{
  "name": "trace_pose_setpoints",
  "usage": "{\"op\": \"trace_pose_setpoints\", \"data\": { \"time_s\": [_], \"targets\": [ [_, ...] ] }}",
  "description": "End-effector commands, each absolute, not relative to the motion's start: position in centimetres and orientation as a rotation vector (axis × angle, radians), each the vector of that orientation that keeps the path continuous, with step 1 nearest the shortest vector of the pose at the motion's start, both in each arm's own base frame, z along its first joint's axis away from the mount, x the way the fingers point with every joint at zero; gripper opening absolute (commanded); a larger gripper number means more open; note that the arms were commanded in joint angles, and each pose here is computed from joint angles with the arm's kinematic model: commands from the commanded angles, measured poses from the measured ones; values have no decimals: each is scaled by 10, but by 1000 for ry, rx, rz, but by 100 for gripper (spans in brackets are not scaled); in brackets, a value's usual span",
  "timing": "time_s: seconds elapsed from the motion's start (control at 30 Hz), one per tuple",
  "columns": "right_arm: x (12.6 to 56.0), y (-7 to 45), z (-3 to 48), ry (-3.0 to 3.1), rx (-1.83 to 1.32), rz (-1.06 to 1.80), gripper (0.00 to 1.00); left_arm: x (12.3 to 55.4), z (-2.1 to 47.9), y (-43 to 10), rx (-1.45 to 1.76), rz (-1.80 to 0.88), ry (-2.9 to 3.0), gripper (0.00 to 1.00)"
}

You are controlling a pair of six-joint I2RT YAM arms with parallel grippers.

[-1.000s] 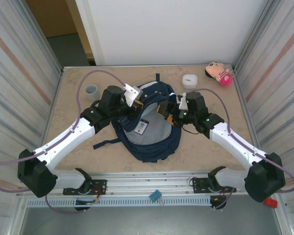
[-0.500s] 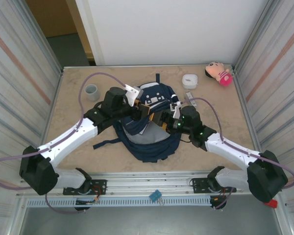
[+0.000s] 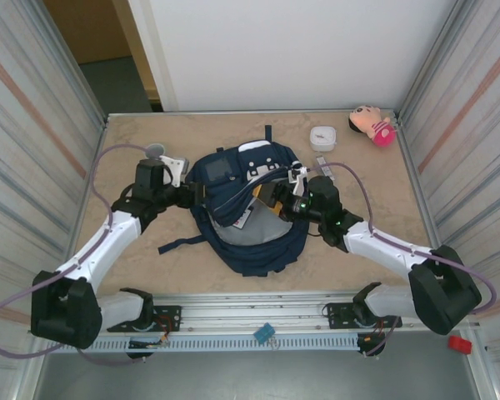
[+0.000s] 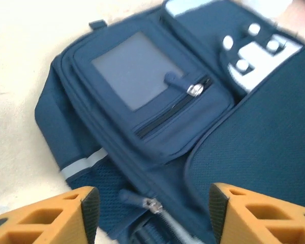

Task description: Pack books, pencil case, and school supplies into a backpack

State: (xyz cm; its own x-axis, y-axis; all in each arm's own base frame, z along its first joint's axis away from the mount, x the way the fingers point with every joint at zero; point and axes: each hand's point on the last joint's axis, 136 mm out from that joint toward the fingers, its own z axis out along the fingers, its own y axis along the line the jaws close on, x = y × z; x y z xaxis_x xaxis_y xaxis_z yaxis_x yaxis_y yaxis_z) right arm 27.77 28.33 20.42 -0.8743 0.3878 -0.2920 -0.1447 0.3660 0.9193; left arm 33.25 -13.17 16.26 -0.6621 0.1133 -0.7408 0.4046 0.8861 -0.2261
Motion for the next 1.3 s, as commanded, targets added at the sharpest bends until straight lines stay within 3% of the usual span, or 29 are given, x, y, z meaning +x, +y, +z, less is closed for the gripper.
{"op": "trace_pose_setpoints", "data": {
  "time_s": [0.0,0.3,0.67,0.8,0.93,1.2,1.27],
  "targets": [
    [280,276,223,2165,168,1491,80,311,147,-144,782,-492,2248,60],
    [274,257,221,2213,141,1417,81,275,92,-146,1582,-500,2148,63],
    [274,257,213,2233,181,1445,77,317,74,-138,1682,-441,2130,72],
    [273,256,211,2240,180,1440,74,328,72,-145,1688,-466,2095,71],
    [272,255,211,2240,182,1436,70,326,66,-150,1738,-500,2087,63],
    [271,256,207,2247,174,1428,71,306,69,-160,1760,-592,2089,22],
    [270,257,204,2258,174,1428,74,295,70,-166,1782,-599,2070,16]
  ]
}}
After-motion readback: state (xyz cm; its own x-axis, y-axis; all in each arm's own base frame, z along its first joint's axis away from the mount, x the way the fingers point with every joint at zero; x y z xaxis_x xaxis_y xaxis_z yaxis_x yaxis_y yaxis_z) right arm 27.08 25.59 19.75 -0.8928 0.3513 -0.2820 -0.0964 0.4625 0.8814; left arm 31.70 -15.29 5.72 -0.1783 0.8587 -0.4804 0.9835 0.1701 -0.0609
